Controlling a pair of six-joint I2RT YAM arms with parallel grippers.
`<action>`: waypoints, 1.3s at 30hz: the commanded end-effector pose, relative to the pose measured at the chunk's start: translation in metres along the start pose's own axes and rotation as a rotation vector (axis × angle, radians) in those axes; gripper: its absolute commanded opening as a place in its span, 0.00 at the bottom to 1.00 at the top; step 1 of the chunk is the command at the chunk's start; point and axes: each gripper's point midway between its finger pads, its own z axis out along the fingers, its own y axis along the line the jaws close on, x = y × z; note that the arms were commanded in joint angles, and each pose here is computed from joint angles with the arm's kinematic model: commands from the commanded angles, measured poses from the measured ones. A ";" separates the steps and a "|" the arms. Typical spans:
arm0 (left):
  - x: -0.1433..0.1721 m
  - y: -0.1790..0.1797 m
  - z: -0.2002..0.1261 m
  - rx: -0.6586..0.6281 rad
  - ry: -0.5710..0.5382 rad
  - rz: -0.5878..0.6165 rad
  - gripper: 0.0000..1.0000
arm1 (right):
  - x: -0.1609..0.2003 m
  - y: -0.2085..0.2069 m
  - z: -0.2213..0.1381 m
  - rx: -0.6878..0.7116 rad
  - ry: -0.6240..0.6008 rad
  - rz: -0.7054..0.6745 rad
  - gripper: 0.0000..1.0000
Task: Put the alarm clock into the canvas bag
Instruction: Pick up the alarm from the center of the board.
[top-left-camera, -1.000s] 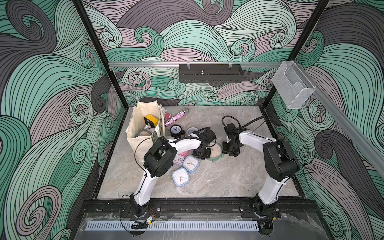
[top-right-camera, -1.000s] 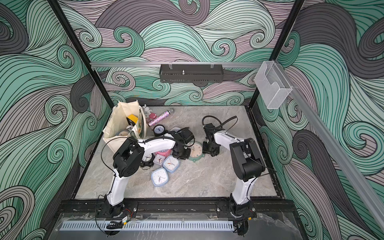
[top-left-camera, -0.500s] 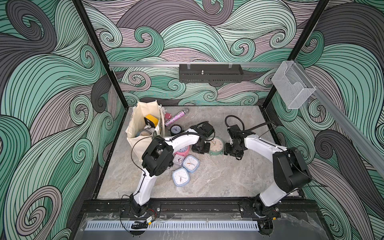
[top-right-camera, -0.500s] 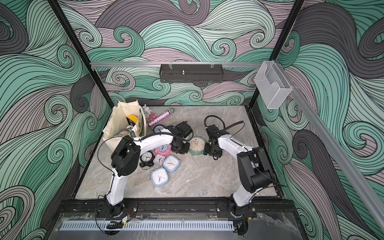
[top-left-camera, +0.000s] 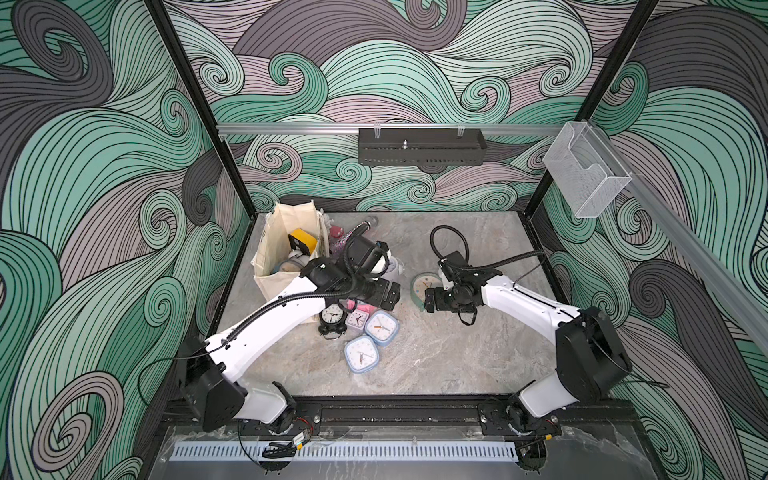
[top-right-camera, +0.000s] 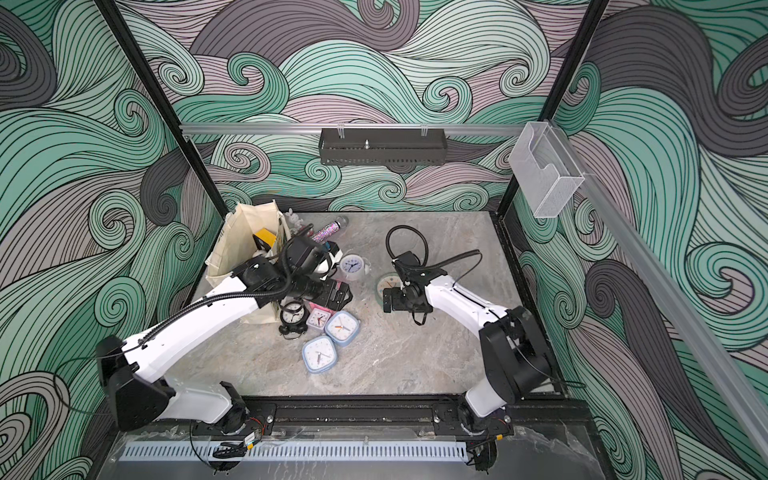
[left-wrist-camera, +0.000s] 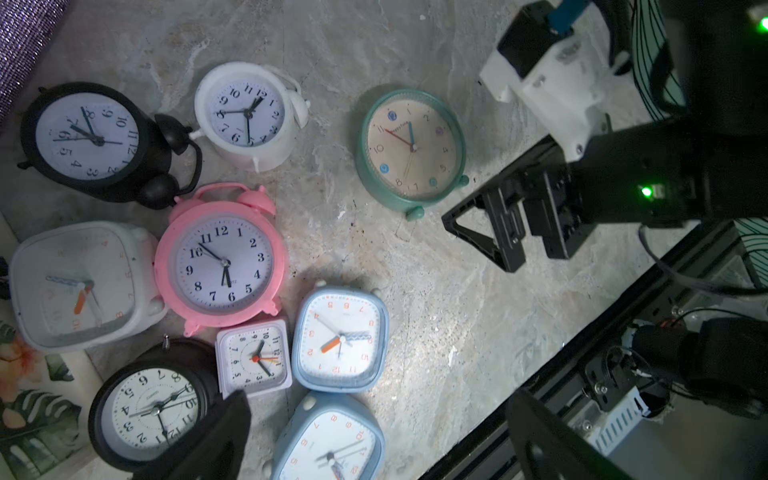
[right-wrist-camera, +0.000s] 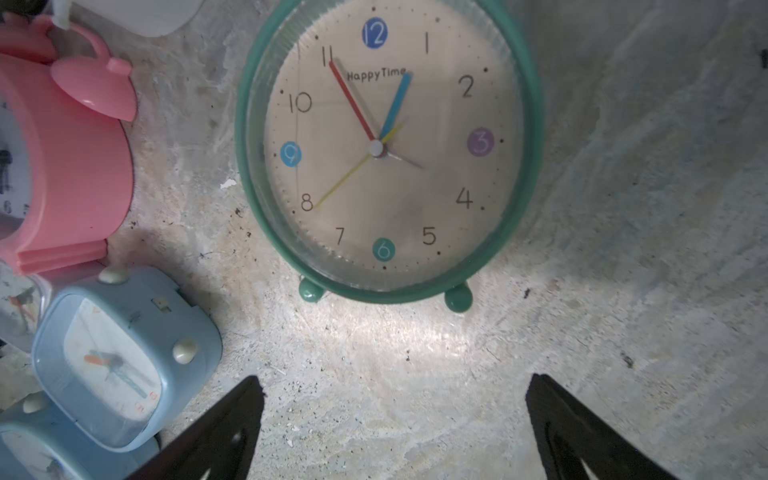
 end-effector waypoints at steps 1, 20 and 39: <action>0.000 0.000 -0.010 0.044 -0.069 0.006 0.99 | -0.010 0.001 0.008 0.035 -0.014 -0.013 1.00; 0.003 0.021 -0.013 0.011 -0.054 -0.057 0.99 | -0.017 0.007 0.038 0.107 0.053 0.018 1.00; -0.004 0.040 -0.022 0.056 -0.080 -0.206 0.99 | -0.018 0.001 0.051 0.157 0.069 0.031 0.85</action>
